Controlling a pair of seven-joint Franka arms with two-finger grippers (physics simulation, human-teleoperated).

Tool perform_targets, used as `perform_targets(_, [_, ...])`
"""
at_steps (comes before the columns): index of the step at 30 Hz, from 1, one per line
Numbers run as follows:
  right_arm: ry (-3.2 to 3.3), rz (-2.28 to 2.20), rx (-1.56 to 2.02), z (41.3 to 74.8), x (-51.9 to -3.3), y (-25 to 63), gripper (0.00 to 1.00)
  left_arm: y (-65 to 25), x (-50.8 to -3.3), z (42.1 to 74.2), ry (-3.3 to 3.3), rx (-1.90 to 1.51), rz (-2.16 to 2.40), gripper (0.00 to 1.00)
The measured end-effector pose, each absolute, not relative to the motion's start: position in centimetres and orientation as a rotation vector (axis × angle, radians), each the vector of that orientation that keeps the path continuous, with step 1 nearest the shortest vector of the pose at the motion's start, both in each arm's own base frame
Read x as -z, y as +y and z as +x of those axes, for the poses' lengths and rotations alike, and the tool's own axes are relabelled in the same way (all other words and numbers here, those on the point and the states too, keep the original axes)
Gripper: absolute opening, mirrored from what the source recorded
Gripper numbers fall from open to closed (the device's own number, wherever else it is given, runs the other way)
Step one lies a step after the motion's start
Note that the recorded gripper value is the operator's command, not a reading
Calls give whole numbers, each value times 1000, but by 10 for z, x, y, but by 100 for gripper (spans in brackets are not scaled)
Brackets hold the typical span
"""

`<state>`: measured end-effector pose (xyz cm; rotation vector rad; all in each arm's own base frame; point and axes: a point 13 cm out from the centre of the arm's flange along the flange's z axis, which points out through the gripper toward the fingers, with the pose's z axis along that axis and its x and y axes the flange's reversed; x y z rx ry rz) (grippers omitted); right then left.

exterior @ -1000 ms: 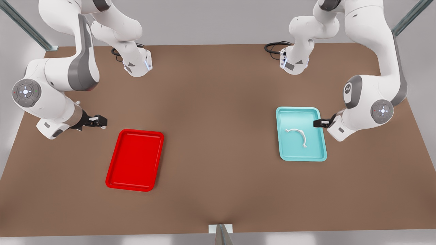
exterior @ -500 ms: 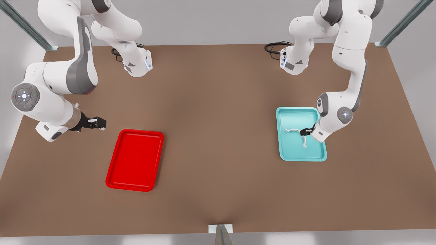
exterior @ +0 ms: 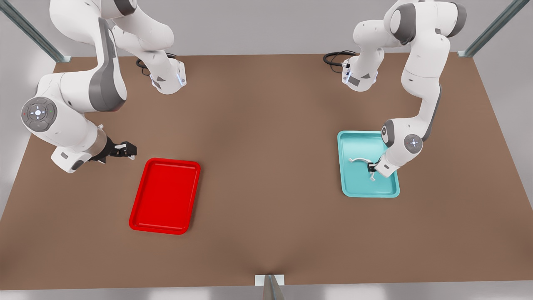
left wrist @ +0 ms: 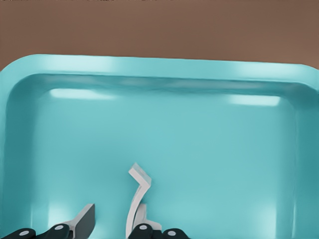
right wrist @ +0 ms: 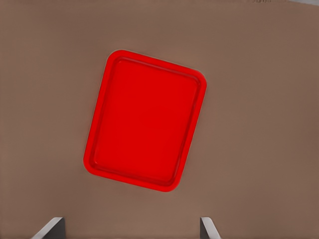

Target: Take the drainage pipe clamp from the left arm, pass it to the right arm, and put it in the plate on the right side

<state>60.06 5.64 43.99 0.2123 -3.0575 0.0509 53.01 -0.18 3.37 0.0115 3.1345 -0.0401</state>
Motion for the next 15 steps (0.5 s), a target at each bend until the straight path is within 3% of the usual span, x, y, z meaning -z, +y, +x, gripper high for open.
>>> perform_targets(3, [-3060,211,-50,602,-439,56,100,-4,-33,530,3132,39,38,54])
perform_targets(6, [-3059,214,-50,602,-438,57,100,-3,-33,530,3129,36,51,45])
perform_targets(12, [-3058,212,-49,603,-436,56,100,-3,-38,532,3120,38,68,36])
perform_targets(15, [-3058,209,-49,604,-436,54,100,-4,-38,532,3119,39,80,21])
